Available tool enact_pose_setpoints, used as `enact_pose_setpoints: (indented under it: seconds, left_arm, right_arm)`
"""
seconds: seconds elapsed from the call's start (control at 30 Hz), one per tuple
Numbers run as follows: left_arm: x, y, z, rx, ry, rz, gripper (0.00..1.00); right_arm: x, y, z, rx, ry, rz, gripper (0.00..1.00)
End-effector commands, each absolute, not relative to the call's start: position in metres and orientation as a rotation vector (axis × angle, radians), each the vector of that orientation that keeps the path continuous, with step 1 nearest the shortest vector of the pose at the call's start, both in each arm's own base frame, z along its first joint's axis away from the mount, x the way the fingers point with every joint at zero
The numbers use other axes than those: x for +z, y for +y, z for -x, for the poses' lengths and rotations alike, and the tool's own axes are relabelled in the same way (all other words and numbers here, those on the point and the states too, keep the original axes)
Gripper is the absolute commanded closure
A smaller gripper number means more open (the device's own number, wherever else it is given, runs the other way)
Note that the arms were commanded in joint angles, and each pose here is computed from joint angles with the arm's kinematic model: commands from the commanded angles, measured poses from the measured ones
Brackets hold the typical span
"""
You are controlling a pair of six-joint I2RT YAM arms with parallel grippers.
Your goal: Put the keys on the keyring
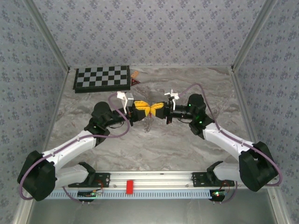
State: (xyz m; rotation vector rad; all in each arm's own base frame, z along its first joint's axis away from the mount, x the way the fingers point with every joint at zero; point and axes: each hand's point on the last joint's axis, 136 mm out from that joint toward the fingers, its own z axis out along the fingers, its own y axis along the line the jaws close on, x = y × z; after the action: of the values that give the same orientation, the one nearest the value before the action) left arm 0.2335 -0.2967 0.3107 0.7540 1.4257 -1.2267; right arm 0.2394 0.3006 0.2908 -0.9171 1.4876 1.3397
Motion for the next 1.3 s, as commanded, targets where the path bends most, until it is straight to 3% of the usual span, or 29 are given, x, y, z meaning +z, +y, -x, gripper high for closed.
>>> enact_pose_setpoints:
  seconds: [0.0,0.6,1.27]
  left_arm:
    - [0.333,-0.288,-0.228,-1.219,1.358,-0.776,0.66]
    - [0.280,-0.282,-0.217,-1.090,1.527,-0.997,0.68]
    - [0.249,-0.289,-0.223,-1.068,1.627,-1.101,0.69]
  right_arm:
    - [0.290,0.299,-0.234,1.277,1.511,1.015,1.00]
    - [0.255,0.293,-0.230,1.060,1.717,1.236,1.00]
    - [0.237,0.302,-0.222,1.017,1.769,1.332,1.00]
